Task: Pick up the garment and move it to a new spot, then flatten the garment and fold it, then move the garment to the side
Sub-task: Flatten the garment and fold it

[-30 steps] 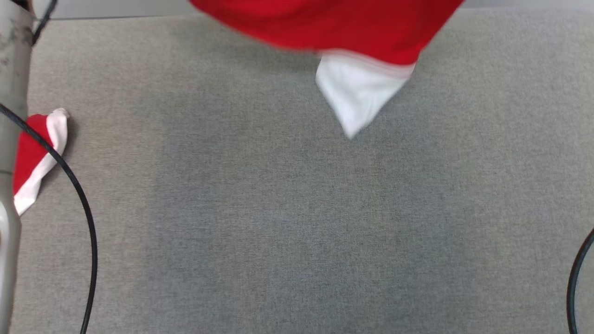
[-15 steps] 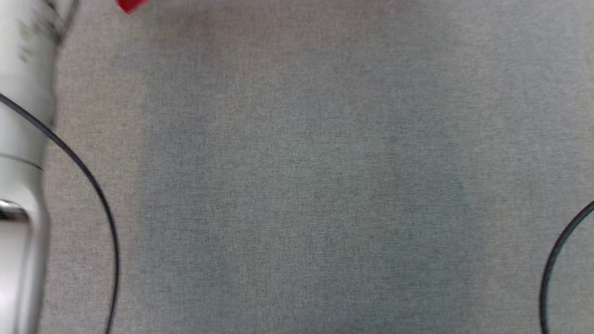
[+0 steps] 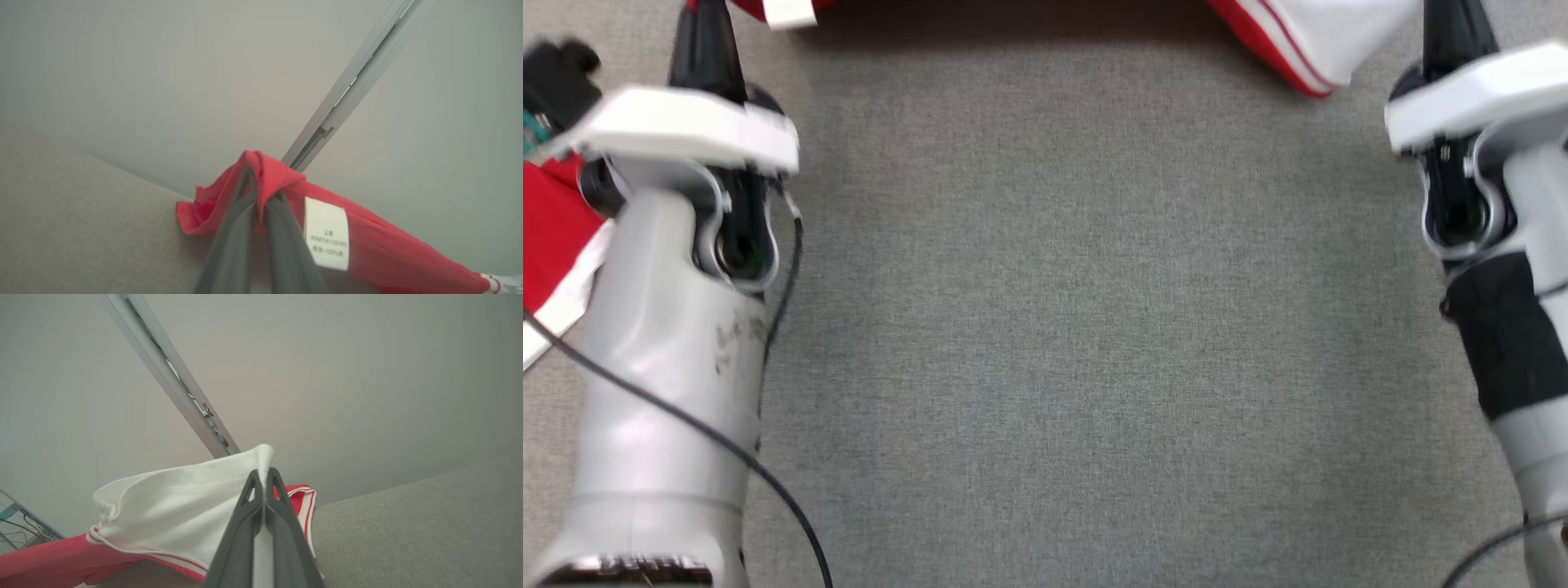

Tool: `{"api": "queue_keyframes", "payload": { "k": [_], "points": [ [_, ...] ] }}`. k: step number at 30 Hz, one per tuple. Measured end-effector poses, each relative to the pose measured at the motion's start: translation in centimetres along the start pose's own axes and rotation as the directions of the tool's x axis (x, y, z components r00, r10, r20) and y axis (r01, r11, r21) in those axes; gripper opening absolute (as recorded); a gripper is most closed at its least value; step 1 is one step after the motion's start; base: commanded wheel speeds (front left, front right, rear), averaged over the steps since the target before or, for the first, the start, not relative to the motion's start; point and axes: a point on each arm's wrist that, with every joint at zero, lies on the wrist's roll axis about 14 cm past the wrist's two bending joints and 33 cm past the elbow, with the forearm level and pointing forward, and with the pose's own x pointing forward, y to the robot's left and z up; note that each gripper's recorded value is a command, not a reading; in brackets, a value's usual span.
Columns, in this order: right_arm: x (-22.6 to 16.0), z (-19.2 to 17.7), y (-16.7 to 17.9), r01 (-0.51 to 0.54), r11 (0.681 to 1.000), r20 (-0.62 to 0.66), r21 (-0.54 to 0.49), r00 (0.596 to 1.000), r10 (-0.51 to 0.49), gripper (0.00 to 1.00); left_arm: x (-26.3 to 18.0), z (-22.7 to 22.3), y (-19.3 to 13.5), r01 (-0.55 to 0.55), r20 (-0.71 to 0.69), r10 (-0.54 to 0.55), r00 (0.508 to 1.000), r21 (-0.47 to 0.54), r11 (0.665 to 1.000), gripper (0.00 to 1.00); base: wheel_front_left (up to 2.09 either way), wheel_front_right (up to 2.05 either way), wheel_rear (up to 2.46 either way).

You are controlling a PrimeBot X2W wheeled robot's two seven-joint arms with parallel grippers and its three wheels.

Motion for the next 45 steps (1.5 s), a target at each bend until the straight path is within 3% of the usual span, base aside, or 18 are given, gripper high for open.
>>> {"api": "queue_keyframes", "payload": {
  "k": [7,13,25,39,45],
  "points": [
    [-5.6,-2.5,-0.5,0.011,1.000,-0.035,0.025,0.999,-0.010,0.00,-5.3,0.9,1.6,-0.027,0.060,0.025,0.998,0.046,0.999,0.00,0.00,0.00,0.00],
    [-11.0,-4.2,-0.2,0.017,0.999,-0.060,0.046,0.998,-0.015,0.00,-10.8,-2.3,-0.4,0.059,-0.028,-0.056,0.998,0.108,0.992,0.00,0.00,0.00,0.00],
    [-22.4,-6.4,0.6,0.071,0.994,-0.134,0.087,0.989,-0.059,0.00,-20.7,-4.6,-1.4,0.038,-0.110,-0.024,0.994,0.130,0.991,0.00,0.00,0.00,0.00],
    [-32.8,-4.5,0.9,0.147,0.989,-0.267,0.021,0.954,-0.136,0.00,-29.4,-4.0,2.7,-0.075,-0.273,0.135,0.953,0.222,0.972,0.00,0.00,0.00,0.00],
    [-33.9,-2.9,0.7,0.159,0.987,-0.263,0.006,0.953,-0.151,0.00,-30.1,-3.8,2.3,-0.063,-0.311,0.131,0.941,0.219,0.974,0.00,0.00,0.00,0.00]
  ]
}}
